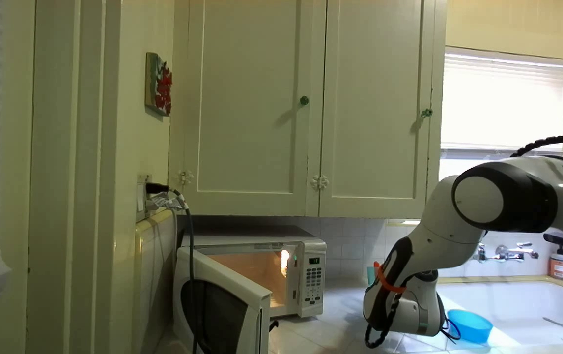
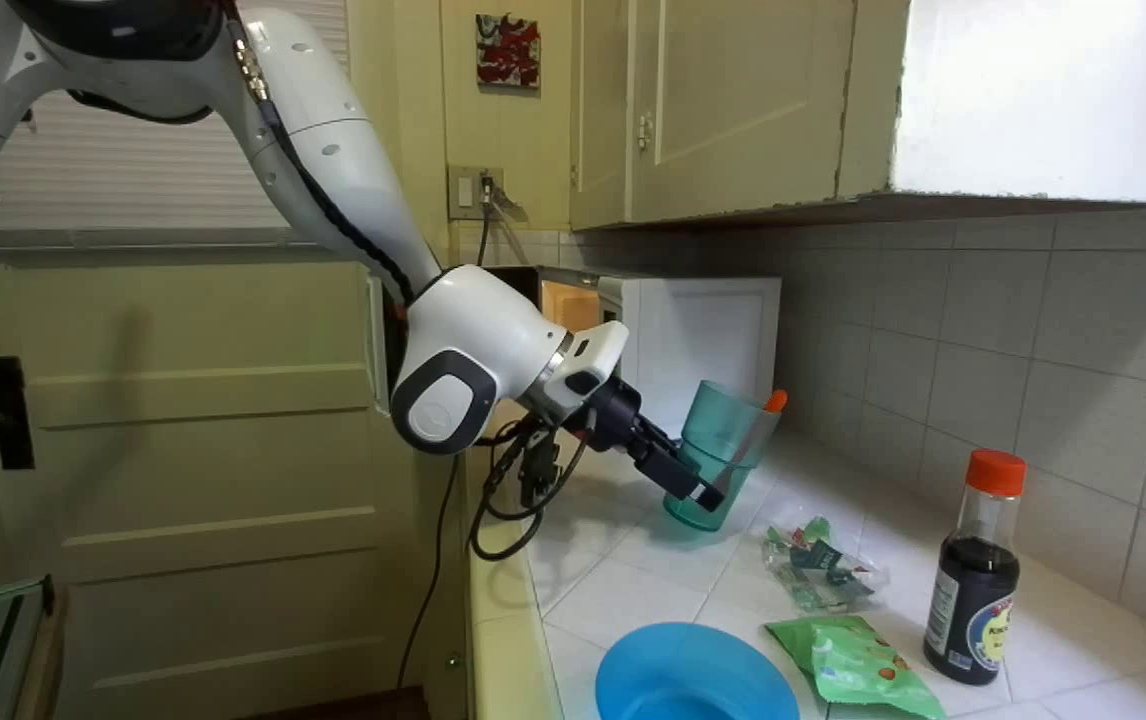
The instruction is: Remove the cup from the blue bowl then put the blue bowl in the microwave.
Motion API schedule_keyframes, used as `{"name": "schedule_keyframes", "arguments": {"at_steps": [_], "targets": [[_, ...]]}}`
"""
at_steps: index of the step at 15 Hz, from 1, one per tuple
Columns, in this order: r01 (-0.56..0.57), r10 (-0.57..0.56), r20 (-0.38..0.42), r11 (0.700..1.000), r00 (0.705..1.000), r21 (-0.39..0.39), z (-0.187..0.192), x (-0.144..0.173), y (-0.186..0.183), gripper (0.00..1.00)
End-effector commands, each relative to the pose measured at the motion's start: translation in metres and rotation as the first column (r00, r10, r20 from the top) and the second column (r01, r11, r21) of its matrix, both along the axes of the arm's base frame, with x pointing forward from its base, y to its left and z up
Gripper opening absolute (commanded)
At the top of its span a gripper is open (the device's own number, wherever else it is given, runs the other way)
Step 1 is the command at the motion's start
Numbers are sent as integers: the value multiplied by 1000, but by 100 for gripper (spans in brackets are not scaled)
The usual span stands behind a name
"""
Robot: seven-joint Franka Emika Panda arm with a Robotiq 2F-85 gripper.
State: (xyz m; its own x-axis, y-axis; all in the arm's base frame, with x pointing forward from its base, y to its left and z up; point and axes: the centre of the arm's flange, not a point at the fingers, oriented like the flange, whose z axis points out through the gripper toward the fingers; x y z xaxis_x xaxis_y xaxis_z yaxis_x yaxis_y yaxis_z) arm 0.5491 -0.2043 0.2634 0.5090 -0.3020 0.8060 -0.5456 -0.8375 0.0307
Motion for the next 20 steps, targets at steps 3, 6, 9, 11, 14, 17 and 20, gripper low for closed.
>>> {"name": "schedule_keyframes", "arguments": {"at_steps": [3, 6, 9, 11, 14, 17, 20], "targets": [[17, -16, 59, 1000, 998, -4, -22, 31, -3, 54], [32, -32, 70, 999, 997, 3, -29, 39, -7, 54], [42, -42, 78, 999, 996, 4, -29, 44, -8, 54], [49, -49, 73, 999, 996, 1, -32, 47, -9, 54], [46, -45, 69, 999, 997, -6, -33, 48, -8, 58], [44, -44, 68, 999, 997, -8, -32, 47, -6, 96], [36, -36, 58, 999, 998, -7, -35, 45, -3, 100]]}}
